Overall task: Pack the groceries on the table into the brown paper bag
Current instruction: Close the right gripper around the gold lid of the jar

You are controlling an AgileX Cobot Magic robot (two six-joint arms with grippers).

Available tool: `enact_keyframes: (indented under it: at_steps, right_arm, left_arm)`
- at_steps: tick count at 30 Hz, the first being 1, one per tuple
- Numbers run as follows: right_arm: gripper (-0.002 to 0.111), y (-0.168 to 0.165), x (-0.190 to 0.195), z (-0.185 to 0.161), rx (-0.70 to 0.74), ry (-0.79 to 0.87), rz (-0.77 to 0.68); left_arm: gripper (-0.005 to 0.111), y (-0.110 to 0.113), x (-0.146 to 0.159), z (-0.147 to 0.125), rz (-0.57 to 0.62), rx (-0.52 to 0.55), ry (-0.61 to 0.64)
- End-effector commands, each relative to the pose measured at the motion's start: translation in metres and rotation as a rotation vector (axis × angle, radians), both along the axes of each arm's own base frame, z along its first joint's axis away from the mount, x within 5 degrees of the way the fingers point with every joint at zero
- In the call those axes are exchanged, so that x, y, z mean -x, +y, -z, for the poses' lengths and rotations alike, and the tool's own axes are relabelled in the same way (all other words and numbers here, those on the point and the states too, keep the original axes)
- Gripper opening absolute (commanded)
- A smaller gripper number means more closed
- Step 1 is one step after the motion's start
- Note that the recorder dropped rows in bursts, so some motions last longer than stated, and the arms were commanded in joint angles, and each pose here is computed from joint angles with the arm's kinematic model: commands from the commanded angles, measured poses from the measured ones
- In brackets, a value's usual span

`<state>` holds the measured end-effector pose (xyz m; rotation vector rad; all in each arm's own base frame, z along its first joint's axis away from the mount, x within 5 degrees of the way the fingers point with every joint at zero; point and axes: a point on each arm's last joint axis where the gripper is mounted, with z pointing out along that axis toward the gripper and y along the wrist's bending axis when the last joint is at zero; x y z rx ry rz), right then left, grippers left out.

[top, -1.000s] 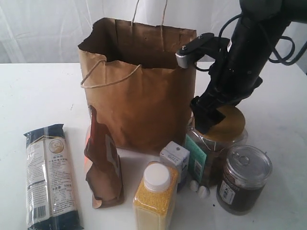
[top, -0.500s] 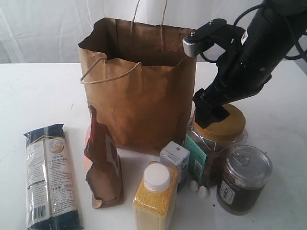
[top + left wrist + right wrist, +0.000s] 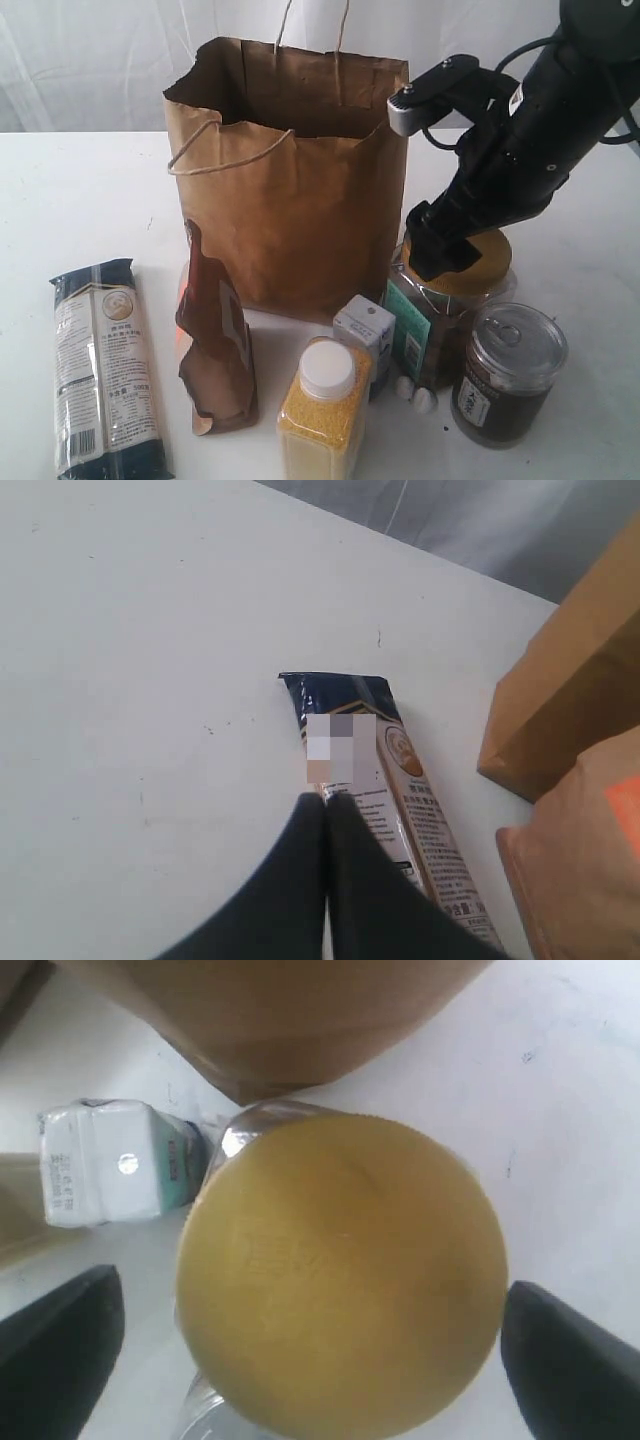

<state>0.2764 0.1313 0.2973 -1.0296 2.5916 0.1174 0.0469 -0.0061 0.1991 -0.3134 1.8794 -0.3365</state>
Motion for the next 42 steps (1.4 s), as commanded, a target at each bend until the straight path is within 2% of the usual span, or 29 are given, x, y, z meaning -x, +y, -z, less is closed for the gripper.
enact_keyframes:
  at_steps: [1, 13, 32, 42]
  right_arm:
    - [0.094, -0.002, -0.006, 0.007, 0.005, 0.004, 0.010]
    - [0.094, -0.002, -0.016, 0.024, 0.031, 0.041, -0.001]
    - [0.094, -0.002, -0.016, 0.021, 0.040, 0.009, -0.058]
    - [0.094, 0.002, -0.020, 0.037, 0.041, 0.084, -0.054]
  left_arm:
    - [0.000, 0.000, 0.000, 0.002, 0.006, 0.004, 0.001]
    - [0.000, 0.000, 0.000, 0.002, 0.006, 0.004, 0.001]
    - [0.000, 0.000, 0.000, 0.002, 0.006, 0.004, 0.001]
    - [0.000, 0.000, 0.000, 0.002, 0.006, 0.004, 0.001]
